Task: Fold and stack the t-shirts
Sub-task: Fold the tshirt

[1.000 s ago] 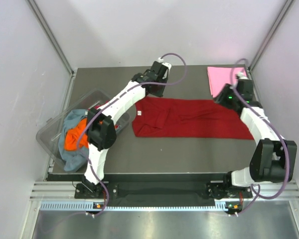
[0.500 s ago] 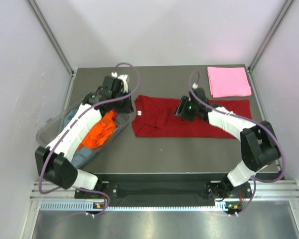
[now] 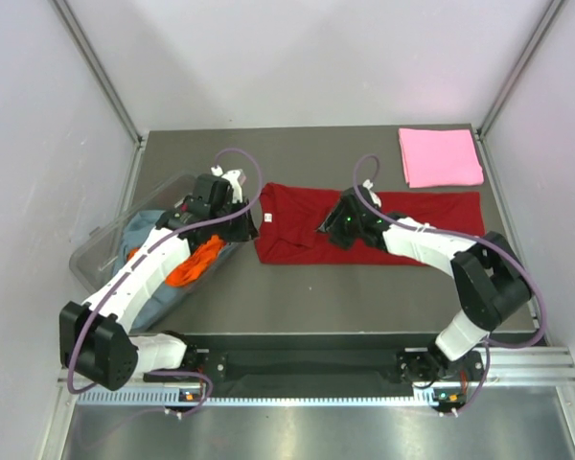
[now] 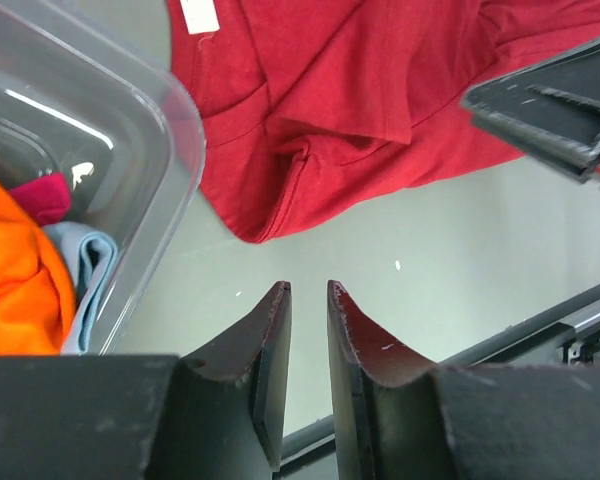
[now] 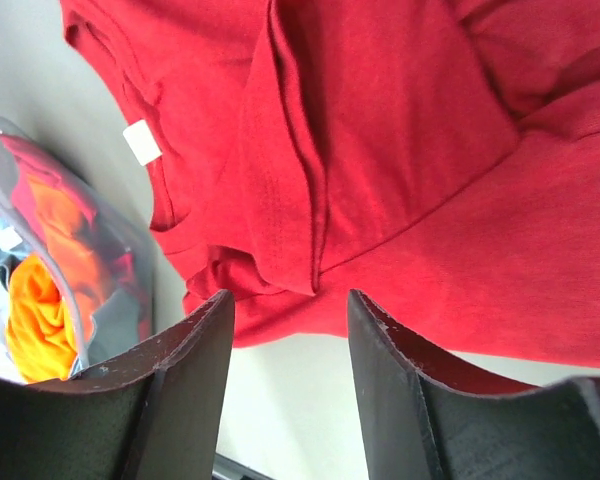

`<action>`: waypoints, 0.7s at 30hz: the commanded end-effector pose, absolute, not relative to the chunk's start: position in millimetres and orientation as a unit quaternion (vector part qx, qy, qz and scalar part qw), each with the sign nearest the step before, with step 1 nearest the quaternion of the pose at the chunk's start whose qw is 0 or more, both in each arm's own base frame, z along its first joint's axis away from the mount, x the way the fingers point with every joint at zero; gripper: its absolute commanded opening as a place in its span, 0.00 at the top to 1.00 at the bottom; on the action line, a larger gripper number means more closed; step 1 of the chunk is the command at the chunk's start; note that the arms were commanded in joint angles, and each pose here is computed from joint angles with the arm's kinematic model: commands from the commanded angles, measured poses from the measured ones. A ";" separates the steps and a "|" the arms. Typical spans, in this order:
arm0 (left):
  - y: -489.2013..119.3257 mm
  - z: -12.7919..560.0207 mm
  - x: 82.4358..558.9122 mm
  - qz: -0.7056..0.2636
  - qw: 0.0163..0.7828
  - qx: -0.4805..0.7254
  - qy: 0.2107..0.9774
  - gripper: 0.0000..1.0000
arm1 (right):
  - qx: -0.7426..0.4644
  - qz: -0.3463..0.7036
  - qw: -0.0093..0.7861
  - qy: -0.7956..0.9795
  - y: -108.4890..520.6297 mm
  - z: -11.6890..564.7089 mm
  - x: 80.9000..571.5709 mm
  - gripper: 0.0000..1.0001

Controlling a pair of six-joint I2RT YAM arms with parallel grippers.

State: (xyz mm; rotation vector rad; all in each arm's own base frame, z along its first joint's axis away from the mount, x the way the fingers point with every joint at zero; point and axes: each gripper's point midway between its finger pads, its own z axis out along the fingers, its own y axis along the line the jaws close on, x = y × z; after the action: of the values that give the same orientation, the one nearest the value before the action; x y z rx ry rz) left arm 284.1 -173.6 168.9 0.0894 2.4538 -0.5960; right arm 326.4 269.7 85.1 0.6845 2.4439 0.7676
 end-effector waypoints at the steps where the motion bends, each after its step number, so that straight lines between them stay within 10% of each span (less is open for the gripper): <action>1: -183.4 175.1 293.0 -0.252 0.325 0.042 0.910 0.74 | 0.260 0.298 0.248 0.885 293.1 93.1 333.5 0.51; 21: -179.1 169.4 292.2 -0.241 0.327 0.045 0.913 0.76 | 0.269 0.288 0.227 0.891 317.9 62.8 332.3 0.59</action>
State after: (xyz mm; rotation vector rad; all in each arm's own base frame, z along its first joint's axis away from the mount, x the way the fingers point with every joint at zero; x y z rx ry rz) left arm 282.4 -176.5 159.9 0.1065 2.4540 -0.6186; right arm 317.7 297.7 40.8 0.7557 2.5250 0.7133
